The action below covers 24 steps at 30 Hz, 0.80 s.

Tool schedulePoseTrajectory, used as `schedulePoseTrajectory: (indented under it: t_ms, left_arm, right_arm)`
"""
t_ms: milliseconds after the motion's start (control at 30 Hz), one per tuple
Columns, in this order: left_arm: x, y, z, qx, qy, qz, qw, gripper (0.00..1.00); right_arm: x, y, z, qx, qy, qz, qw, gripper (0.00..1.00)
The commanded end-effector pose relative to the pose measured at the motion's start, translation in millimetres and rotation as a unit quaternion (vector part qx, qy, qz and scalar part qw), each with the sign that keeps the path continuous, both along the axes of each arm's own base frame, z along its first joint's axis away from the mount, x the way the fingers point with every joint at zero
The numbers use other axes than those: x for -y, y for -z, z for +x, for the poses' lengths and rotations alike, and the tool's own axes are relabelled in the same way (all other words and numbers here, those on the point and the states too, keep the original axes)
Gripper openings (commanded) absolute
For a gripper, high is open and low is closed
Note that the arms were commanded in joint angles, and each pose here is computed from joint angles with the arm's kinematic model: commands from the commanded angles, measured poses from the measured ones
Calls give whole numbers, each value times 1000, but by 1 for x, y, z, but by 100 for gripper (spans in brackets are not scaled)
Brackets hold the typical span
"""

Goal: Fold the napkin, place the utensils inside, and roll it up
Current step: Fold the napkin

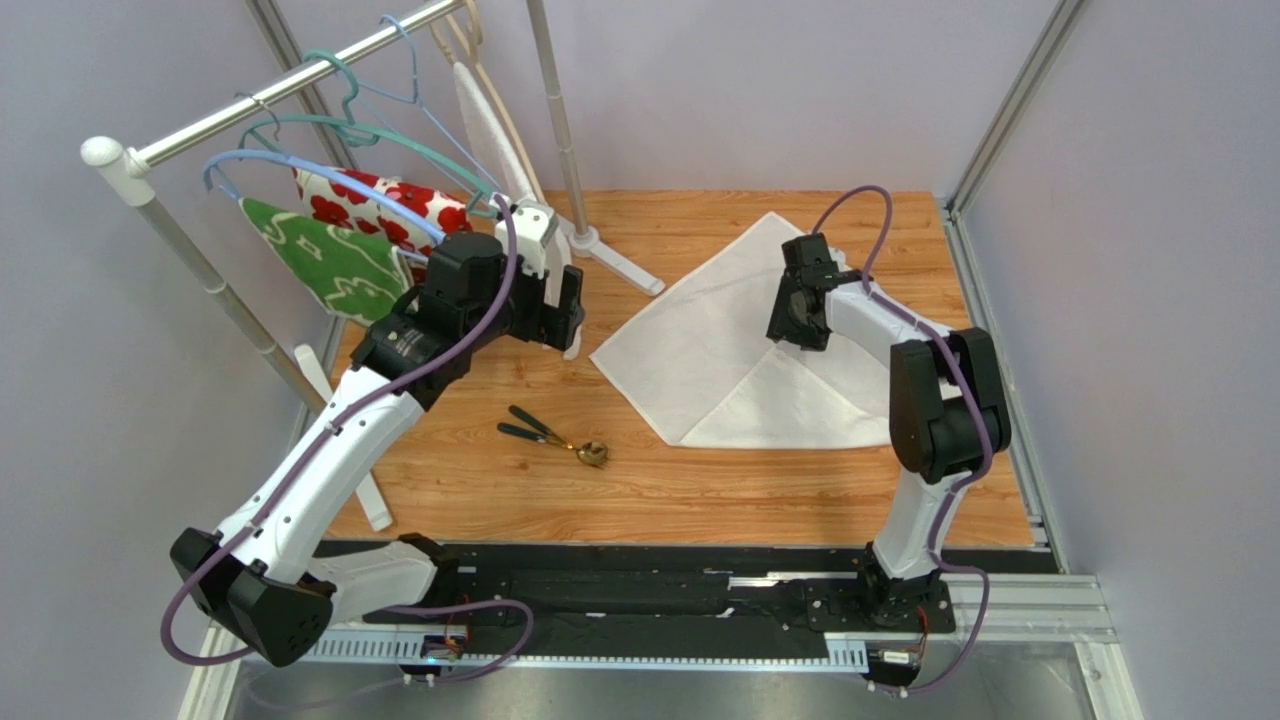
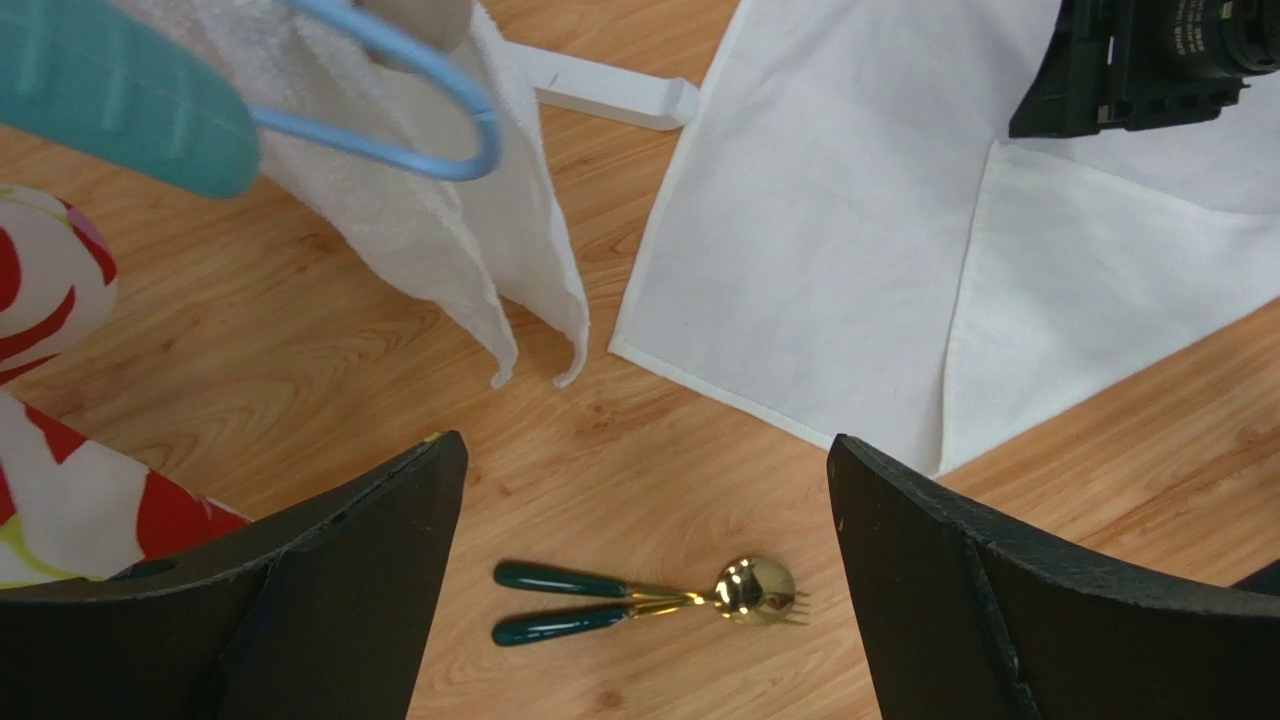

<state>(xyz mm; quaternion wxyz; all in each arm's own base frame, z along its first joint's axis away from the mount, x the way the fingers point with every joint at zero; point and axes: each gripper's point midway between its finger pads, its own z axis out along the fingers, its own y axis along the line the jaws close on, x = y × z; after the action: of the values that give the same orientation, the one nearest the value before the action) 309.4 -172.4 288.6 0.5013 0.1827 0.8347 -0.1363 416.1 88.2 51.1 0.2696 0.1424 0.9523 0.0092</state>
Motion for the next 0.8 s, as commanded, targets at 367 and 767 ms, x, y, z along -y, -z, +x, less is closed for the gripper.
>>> schedulePoseTrajectory:
  t_ms: [367,767]
  left_arm:
    - [-24,18,3,-17,-7,-6,1000,99]
    - [-27,22,3,-21,-12,-6,1000,99]
  right_arm:
    - [-14,11,5,3,-80,-6,997,49]
    - [-24,25,1,-9,-110,10,994,46]
